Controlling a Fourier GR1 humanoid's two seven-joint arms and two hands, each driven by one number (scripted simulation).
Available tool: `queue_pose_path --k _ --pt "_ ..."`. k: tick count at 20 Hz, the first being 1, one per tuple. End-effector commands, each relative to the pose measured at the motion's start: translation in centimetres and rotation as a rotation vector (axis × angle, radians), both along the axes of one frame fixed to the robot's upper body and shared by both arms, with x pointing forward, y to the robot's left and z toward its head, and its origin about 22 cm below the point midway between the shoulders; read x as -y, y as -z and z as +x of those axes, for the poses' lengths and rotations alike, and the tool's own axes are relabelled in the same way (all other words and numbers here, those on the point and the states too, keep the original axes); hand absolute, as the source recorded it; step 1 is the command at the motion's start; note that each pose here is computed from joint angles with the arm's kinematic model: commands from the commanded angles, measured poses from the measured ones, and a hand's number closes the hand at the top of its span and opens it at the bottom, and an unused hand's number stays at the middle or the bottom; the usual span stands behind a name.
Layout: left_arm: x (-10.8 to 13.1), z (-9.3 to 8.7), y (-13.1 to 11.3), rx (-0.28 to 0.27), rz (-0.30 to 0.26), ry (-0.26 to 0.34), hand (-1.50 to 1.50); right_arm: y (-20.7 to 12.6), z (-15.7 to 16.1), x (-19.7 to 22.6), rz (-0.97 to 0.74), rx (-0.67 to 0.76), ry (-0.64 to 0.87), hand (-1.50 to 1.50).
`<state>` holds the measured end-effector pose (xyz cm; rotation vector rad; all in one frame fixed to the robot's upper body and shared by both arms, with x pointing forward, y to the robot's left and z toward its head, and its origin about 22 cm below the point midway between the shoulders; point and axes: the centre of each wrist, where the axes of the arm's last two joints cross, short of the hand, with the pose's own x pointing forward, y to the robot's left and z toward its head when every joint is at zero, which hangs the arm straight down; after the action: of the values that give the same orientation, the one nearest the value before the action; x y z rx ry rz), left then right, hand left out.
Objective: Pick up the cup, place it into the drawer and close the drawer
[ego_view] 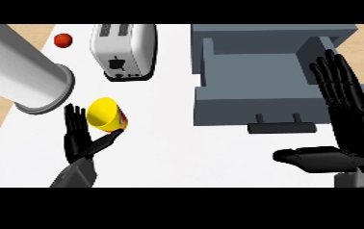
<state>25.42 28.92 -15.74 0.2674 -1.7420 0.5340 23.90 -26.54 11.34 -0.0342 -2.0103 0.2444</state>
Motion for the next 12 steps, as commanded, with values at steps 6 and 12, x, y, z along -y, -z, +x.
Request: queue_pose_path --k 6,12 --pt "2.8 1.7 -0.5 0.16 -0.102 0.143 1.5 -1.7 0.5 0.0 -0.028 -0.006 -0.001 -1.5" --pt "3.0 1.4 -0.3 0.252 -0.131 0.141 1.5 -0.3 0.0 0.9 -0.021 -0.017 -0.003 -1.5"
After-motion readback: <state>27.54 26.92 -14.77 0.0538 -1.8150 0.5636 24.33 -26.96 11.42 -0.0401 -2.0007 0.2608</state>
